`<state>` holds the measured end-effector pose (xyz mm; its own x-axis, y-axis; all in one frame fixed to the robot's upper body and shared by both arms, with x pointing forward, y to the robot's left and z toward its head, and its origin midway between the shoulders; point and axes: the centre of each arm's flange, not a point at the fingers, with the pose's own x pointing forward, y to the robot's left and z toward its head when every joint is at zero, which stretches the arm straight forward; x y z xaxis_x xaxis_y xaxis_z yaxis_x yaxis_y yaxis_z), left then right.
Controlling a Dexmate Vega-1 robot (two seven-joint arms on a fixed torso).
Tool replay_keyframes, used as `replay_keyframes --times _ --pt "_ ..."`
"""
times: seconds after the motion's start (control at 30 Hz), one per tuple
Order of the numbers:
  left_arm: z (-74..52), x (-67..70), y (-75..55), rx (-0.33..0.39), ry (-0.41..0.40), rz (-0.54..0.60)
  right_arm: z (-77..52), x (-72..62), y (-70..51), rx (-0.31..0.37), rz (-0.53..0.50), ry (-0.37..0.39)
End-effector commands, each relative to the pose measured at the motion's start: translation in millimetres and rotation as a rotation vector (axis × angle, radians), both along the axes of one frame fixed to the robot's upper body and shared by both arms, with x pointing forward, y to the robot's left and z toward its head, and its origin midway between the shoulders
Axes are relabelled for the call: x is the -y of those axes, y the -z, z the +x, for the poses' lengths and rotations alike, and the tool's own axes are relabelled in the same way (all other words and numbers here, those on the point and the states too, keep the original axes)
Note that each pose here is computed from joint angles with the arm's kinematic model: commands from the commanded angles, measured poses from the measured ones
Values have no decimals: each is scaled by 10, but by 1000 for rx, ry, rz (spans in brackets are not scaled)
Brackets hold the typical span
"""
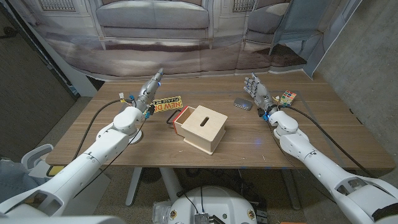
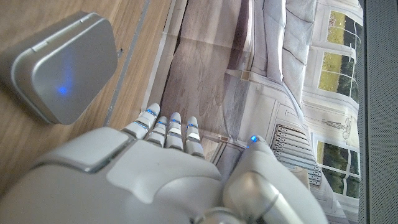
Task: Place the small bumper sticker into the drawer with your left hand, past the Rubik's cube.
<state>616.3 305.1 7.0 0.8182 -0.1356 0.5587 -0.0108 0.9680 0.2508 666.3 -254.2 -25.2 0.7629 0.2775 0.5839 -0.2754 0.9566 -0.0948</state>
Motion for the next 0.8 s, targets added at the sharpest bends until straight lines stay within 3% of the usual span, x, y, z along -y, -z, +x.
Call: replay_keyframes --times 0.03,0.8 --pt "-57 -52 -28 24 -61 45 -24 -31 -38 15 -11 -12" --pt "-125 -118 -38 27 -153 125 -36 -152 -7 14 -34 -27"
